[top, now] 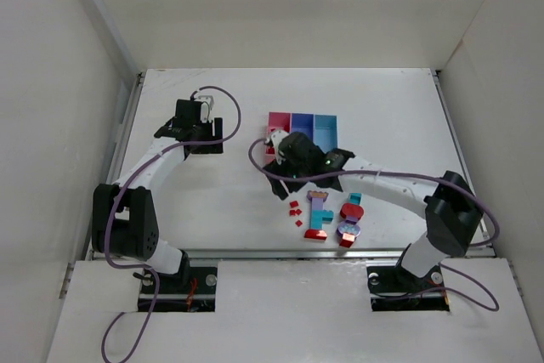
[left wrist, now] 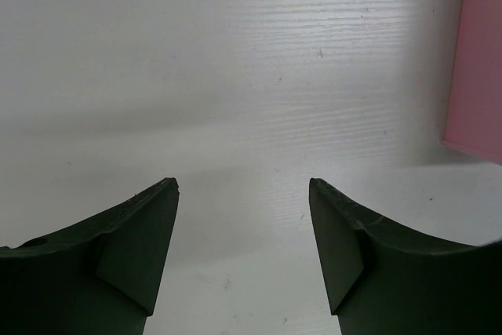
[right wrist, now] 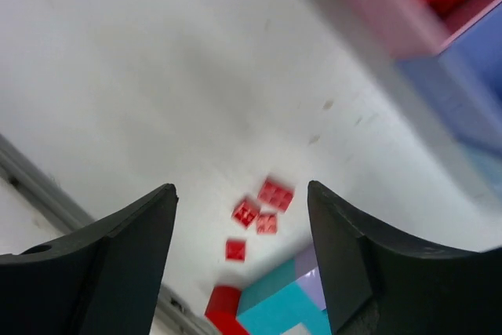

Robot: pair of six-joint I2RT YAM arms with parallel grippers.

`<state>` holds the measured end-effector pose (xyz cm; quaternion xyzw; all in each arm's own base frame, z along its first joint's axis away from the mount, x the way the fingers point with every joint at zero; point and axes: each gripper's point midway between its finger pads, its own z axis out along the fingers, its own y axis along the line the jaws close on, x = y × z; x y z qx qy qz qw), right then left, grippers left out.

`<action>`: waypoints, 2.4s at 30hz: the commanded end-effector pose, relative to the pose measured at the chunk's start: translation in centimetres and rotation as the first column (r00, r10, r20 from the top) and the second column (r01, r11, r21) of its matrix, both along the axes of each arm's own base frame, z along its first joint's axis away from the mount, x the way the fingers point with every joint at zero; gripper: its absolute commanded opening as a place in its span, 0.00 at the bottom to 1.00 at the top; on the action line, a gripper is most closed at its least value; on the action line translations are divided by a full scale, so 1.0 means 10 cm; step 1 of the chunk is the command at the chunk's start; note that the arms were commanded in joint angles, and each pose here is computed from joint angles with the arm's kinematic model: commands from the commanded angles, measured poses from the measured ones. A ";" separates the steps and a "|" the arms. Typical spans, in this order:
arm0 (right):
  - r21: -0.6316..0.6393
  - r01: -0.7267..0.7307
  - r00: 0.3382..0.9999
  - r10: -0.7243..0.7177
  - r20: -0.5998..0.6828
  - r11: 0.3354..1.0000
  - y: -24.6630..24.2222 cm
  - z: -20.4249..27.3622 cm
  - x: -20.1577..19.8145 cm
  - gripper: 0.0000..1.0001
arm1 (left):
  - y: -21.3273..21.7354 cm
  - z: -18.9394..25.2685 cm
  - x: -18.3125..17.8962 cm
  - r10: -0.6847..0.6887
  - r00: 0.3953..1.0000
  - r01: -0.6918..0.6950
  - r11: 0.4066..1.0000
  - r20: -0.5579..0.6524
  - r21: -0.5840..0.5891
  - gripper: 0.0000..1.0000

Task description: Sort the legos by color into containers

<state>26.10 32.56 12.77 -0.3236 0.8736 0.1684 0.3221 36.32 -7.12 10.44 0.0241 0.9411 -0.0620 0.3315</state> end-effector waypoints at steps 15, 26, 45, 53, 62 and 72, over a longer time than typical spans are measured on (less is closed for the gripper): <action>-0.133 0.144 0.959 -0.172 -0.228 0.981 -0.13 -0.86 -0.36 0.56 | -0.05 0.12 0.06 -0.016 0.999 0.016 1.000 0.046 0.007 0.65; -0.209 0.178 0.947 -0.225 -0.229 0.962 -0.18 -1.01 -0.31 0.40 | -0.05 0.15 0.06 -0.016 0.998 0.016 1.000 0.055 0.006 0.65; -0.229 0.204 0.960 -0.240 -0.142 0.952 -0.17 -0.84 -0.10 0.55 | -0.05 0.13 0.06 -0.016 0.998 0.016 1.000 0.055 0.006 0.65; -0.263 0.199 0.957 -0.245 -0.156 0.944 -0.25 -0.96 -0.16 0.51 | -0.04 0.13 0.06 -0.023 0.998 0.023 1.000 0.056 0.012 0.65; -0.247 0.193 0.958 -0.237 -0.163 0.950 -0.23 -1.03 -0.18 0.07 | -0.04 0.13 0.06 -0.023 0.998 0.023 1.000 0.056 0.012 0.65; 0.070 0.166 0.983 -0.170 0.061 0.984 0.20 0.15 0.23 0.00 | -0.03 0.13 0.06 -0.018 0.998 0.017 1.000 0.058 0.018 0.65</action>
